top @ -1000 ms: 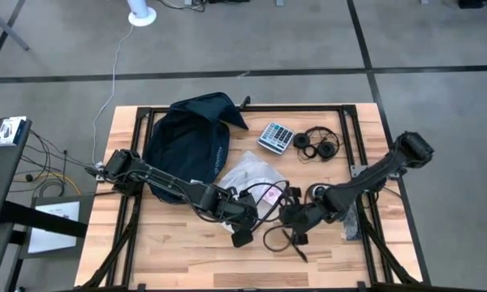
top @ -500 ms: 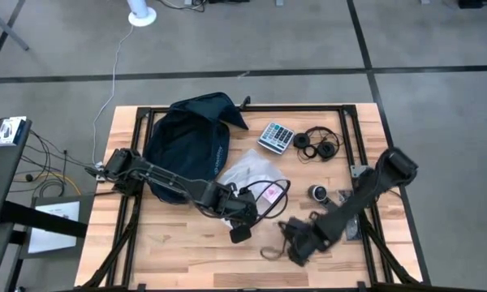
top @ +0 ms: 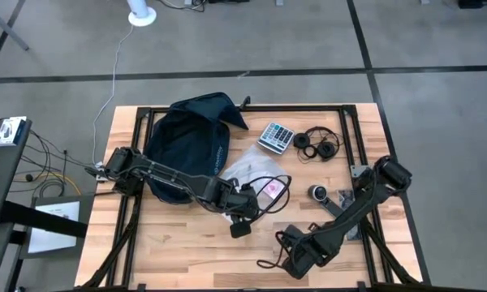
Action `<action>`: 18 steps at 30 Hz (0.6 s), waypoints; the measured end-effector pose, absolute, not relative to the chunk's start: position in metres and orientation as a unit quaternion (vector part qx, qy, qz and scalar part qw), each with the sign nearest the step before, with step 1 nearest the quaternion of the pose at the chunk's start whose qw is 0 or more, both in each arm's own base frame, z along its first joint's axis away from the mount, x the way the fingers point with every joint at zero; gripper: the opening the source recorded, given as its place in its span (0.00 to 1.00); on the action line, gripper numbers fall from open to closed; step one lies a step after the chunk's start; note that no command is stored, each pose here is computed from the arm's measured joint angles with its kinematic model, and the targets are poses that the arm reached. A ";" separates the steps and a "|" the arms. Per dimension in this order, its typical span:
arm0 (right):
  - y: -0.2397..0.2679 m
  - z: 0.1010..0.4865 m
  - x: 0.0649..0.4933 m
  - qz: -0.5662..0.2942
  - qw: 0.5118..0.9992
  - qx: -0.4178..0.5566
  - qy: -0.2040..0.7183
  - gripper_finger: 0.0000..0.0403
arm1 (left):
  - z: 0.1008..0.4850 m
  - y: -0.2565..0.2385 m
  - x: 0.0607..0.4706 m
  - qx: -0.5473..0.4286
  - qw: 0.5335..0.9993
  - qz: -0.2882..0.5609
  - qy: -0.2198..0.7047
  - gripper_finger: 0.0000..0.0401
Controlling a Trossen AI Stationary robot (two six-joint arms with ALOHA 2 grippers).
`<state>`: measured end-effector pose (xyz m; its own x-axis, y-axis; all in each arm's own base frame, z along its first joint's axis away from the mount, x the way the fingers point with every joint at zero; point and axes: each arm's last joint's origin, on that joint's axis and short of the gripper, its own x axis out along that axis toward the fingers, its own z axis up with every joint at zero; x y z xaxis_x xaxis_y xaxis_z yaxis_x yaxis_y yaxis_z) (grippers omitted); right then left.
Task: Unpack backpack
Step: Put the black pen into the white zip bag
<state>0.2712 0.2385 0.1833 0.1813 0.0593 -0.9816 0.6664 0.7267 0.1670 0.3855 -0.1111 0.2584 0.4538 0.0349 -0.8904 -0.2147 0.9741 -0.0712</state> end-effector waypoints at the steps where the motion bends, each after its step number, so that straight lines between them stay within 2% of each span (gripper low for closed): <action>1: 0.238 0.182 0.271 -0.220 0.702 0.303 0.606 0.27 | 0.258 -0.111 0.386 -0.085 0.849 0.073 0.517 0.00; 6: 0.243 0.171 0.270 -0.225 0.682 0.303 0.627 0.41 | 0.258 -0.111 0.385 -0.075 0.849 0.066 0.519 0.00; 10: 0.244 0.163 0.271 -0.228 0.672 0.300 0.638 0.48 | 0.258 -0.111 0.384 -0.074 0.846 0.064 0.524 0.00; 14: 0.241 0.159 0.274 -0.227 0.671 0.291 0.643 0.49 | 0.258 -0.112 0.384 -0.074 0.844 0.062 0.528 0.00; 18: 0.241 0.150 0.276 -0.221 0.669 0.273 0.656 0.44 | 0.257 -0.114 0.383 -0.073 0.843 0.059 0.529 0.00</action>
<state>0.2756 0.2409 0.1499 0.0426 0.0627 -0.9971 0.6526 0.7540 0.0753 0.3830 -0.1136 0.2575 0.4332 0.0235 -0.9010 -0.1772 0.9824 -0.0596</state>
